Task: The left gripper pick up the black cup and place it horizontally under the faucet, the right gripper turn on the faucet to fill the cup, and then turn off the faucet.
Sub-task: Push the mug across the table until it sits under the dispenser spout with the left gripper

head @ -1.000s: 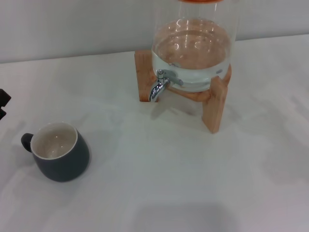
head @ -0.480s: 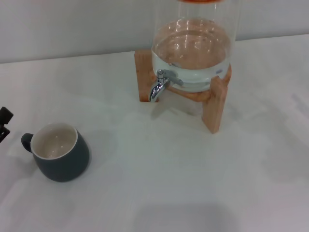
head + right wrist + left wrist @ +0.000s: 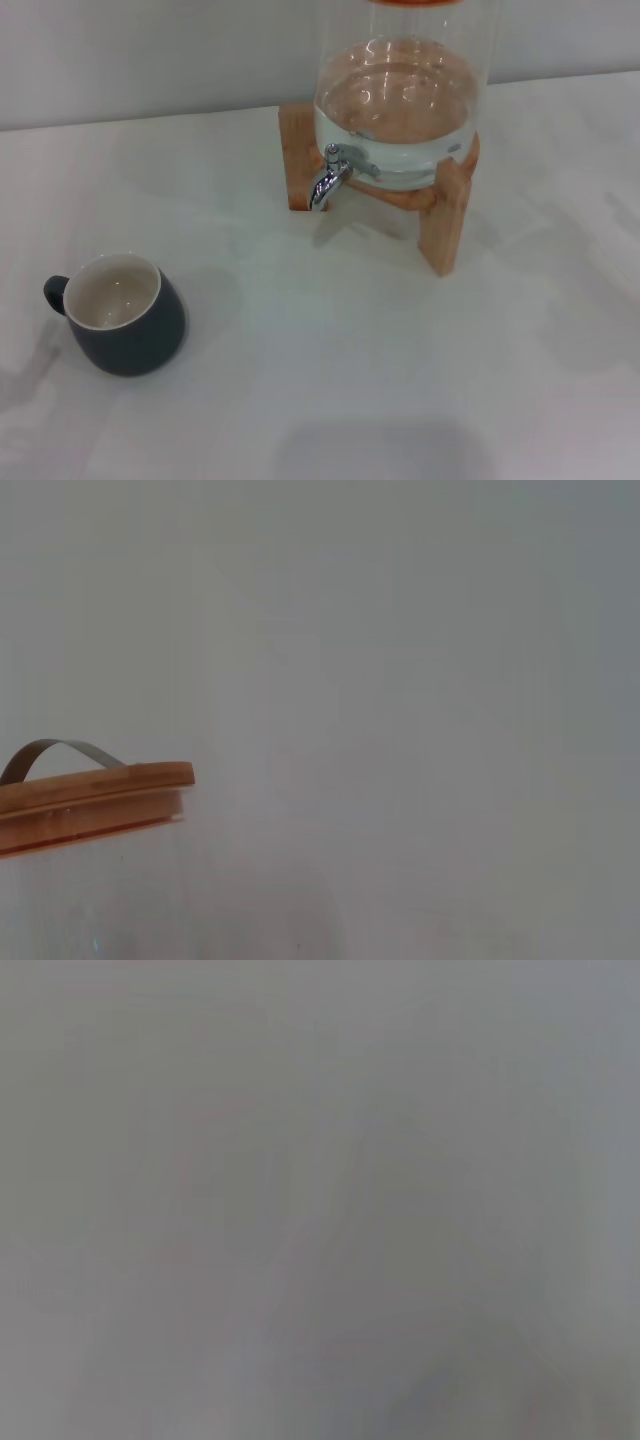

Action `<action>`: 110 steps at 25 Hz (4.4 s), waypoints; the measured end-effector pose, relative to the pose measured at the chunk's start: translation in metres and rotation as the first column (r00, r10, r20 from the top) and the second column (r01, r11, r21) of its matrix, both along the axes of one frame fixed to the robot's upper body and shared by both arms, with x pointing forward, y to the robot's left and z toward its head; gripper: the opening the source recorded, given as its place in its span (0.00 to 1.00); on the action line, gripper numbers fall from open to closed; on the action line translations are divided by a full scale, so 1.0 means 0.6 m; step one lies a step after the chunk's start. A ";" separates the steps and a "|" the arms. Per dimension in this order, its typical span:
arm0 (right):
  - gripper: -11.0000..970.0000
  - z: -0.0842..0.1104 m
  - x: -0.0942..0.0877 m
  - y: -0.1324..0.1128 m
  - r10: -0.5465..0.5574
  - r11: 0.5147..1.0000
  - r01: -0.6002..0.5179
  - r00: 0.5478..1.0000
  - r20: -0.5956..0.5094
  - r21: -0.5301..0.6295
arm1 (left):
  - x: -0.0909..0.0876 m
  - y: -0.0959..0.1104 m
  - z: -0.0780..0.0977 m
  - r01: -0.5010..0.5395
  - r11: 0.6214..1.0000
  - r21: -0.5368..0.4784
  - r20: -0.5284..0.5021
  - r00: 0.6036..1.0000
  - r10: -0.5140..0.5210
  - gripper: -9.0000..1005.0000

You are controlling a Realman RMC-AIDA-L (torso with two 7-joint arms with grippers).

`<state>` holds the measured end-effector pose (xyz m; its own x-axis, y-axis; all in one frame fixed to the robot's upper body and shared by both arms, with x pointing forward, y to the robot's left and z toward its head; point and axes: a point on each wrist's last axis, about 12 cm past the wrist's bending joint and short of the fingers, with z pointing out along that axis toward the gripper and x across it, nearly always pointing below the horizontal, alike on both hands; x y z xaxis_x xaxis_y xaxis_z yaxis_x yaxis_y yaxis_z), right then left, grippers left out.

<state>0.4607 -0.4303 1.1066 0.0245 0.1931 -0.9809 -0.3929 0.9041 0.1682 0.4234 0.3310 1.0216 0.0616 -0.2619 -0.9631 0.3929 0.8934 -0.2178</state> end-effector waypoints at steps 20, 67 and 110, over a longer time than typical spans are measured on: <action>0.72 0.000 0.002 0.001 0.002 1.000 -0.002 1.000 -0.005 0.014 | -0.025 0.005 -0.030 -0.016 1.000 0.024 -0.118 0.993 0.018 0.86; 0.72 -0.010 -0.017 0.004 -0.005 0.999 0.005 1.000 -0.011 0.036 | 0.079 -0.024 -0.060 0.068 0.979 0.192 -0.329 0.944 -0.001 0.86; 0.72 -0.008 -0.016 0.002 -0.012 0.999 0.012 1.000 -0.003 0.039 | 0.090 -0.026 -0.055 0.089 0.970 0.226 -0.323 0.946 -0.012 0.86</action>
